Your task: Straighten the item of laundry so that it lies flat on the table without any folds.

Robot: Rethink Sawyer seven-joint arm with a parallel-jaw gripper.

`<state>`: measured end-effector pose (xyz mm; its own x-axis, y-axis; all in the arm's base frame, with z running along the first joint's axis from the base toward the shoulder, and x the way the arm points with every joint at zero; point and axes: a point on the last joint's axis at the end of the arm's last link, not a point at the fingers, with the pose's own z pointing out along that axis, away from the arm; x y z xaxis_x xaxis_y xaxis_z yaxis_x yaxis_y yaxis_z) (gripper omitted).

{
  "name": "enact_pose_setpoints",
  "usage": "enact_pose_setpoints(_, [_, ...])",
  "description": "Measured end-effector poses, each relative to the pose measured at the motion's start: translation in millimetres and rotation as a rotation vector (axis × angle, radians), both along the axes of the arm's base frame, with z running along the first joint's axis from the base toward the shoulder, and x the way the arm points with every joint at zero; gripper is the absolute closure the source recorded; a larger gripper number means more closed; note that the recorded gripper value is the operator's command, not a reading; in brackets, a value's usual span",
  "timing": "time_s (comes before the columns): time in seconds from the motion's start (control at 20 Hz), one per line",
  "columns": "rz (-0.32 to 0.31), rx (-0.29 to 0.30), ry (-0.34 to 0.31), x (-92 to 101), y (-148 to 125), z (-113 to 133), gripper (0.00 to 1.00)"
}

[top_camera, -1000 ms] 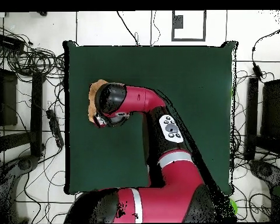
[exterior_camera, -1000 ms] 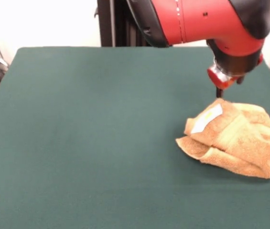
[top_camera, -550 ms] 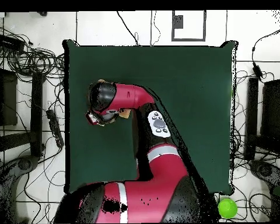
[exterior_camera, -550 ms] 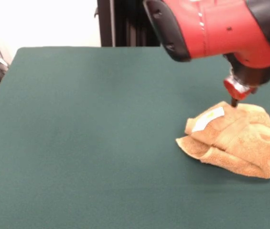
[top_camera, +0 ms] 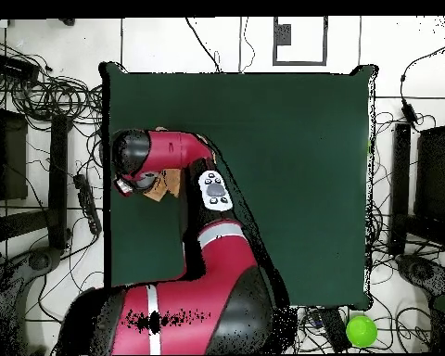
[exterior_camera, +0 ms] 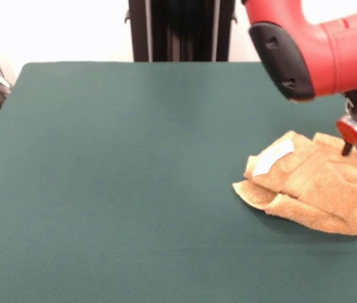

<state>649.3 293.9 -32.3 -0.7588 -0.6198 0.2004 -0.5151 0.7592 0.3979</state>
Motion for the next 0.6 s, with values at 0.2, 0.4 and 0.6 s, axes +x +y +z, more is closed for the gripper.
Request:
enact_pose_setpoints(0.2, [0.006,0.002,-0.01,3.0,7,-3,0.0])
enact_pose_setpoints(0.4, [0.002,0.002,-0.001,8.6,6,-7,0.0])
enact_pose_setpoints(0.6, [0.012,-0.001,0.066,15.9,1,-6,0.0])
